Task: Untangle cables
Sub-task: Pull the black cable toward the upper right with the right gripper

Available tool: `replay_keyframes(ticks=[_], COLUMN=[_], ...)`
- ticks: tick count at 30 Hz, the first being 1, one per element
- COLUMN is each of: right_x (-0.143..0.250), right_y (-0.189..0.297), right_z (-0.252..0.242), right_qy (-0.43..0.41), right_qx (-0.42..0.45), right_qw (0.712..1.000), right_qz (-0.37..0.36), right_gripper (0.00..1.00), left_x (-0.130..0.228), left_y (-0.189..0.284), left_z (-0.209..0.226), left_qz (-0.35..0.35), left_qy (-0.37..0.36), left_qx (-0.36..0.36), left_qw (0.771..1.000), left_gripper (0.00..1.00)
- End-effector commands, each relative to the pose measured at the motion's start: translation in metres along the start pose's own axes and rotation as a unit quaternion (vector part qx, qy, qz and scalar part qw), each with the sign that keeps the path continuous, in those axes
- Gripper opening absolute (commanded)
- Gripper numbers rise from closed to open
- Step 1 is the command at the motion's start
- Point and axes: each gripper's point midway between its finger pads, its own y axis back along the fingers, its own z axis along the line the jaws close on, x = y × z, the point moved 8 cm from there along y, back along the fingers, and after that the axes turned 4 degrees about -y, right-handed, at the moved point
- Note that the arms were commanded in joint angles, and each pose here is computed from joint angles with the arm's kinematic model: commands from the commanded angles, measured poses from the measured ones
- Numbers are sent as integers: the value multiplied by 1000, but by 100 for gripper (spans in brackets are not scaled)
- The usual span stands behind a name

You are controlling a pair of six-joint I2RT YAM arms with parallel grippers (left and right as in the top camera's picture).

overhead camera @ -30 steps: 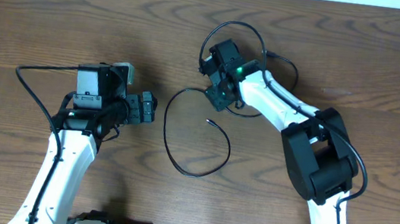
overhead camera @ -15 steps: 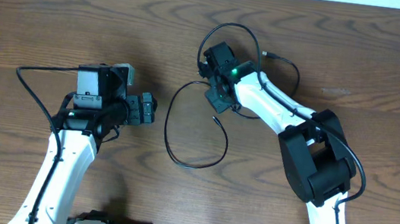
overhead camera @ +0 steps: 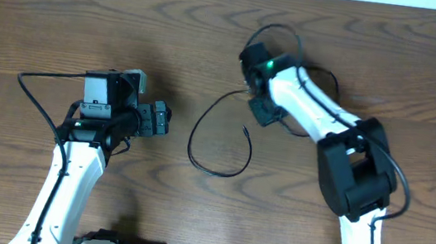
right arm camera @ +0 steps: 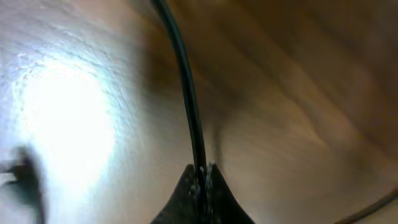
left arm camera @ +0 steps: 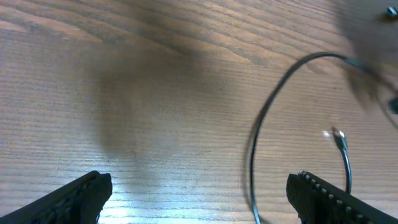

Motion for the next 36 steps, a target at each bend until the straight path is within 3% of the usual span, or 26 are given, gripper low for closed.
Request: replay_keyframes(ticks=[1, 8, 19, 27, 36], right_x=[-9, -1, 30, 61, 107], right_y=[78, 158, 240, 277, 291], right_z=[-30, -68, -126, -170, -232], right_qy=[-75, -124, -190, -270, -362], right_qx=[-4, -8, -18, -55, -19], right_qw=[995, 985, 967, 935, 900], right_qz=[-72, -116, -170, -221, -243], right_gripper=[1, 1, 1, 1, 1], left_x=[0, 1, 1, 3, 5], left_y=[-1, -3, -7, -10, -10], left_z=[-1, -10, -38, -55, -63], left_qz=[2, 6, -1, 0, -1], left_qy=[3, -11, -60, -88, -100], left_qx=[0, 10, 40, 57, 66], left_qw=[1000, 1000, 997, 995, 993], left_gripper=[96, 96, 96, 96, 96])
